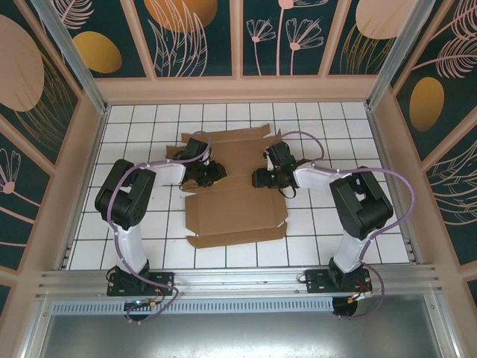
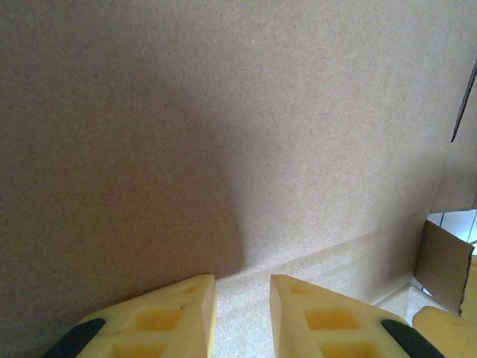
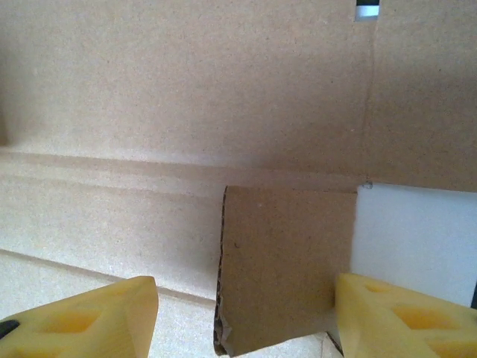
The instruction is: Fold the paper box
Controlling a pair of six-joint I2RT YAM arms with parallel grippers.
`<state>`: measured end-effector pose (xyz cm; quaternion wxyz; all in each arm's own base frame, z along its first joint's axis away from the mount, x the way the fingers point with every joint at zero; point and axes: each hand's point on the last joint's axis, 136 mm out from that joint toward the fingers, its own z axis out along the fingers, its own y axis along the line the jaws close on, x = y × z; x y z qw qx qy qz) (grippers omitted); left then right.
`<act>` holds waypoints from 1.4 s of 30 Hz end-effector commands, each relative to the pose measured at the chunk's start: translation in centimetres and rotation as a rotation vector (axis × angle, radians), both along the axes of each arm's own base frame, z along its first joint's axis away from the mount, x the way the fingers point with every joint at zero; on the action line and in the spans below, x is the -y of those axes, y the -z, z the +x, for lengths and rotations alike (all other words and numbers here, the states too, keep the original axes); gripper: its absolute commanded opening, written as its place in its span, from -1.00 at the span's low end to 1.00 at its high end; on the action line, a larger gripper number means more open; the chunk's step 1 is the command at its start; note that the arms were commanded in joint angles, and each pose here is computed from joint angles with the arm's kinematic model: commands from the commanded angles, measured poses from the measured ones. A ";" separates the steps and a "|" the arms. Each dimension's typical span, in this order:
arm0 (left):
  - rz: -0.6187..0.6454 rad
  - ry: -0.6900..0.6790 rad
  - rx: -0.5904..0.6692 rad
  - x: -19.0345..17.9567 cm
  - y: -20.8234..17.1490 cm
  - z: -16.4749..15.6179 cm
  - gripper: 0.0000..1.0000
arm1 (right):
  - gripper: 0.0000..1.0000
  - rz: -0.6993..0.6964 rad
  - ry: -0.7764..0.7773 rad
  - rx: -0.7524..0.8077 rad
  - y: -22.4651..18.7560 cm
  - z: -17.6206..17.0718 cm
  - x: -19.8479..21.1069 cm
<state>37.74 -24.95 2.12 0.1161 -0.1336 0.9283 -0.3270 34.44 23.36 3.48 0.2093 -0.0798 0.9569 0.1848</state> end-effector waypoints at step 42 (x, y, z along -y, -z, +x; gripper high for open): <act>0.097 -0.327 0.251 -13.8 -11.0 9.7 -0.11 | 0.84 -0.384 -0.216 0.159 1.5 6.7 -9.2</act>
